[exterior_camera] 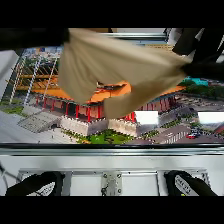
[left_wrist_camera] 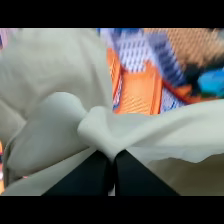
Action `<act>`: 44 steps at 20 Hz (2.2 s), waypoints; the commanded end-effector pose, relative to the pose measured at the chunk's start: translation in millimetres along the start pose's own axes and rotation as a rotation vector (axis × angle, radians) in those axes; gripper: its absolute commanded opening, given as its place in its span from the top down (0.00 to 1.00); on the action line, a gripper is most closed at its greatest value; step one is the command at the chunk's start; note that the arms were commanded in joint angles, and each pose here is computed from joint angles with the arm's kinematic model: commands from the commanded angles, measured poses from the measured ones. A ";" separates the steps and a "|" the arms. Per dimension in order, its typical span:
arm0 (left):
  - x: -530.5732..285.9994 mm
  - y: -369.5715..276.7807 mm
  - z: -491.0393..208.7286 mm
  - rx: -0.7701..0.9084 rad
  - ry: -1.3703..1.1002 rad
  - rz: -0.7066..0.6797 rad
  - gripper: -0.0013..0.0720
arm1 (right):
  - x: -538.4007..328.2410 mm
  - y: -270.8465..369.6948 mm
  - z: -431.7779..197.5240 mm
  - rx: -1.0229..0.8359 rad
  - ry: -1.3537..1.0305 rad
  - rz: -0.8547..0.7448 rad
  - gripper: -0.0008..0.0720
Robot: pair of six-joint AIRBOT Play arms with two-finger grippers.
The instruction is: Fold the clothes and pants, and hang the long-sleeved shirts on hangers.
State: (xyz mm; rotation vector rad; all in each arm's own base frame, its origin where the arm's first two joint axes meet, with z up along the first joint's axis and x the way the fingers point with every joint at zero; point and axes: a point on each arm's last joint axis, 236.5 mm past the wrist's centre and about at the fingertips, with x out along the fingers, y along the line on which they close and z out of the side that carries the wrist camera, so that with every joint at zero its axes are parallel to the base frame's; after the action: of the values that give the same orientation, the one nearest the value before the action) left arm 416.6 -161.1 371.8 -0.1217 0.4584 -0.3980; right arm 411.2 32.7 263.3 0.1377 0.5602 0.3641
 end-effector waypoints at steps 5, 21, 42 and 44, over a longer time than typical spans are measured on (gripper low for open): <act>-191.9 -48.7 79.4 0.034 -0.552 -0.118 0.96 | -193.7 102.9 116.3 -0.253 -0.518 -0.090 0.96; 84.1 -53.1 -250.5 -0.192 0.548 -0.158 0.96 | 29.6 -35.2 57.4 0.106 -0.071 -0.069 0.96; 25.3 125.5 -223.8 -0.503 0.404 0.169 0.21 | 83.1 325.5 -72.5 -0.222 0.252 0.508 0.30; 15.7 105.7 -241.8 -0.488 0.415 0.142 0.21 | 85.5 287.6 -53.0 -0.243 0.207 0.406 0.29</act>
State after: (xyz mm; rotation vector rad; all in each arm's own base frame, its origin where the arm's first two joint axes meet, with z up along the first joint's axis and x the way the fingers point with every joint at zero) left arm 378.8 -72.3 131.2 -0.4662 0.9543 -0.1486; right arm 342.1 354.3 236.6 0.0195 0.7414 0.9298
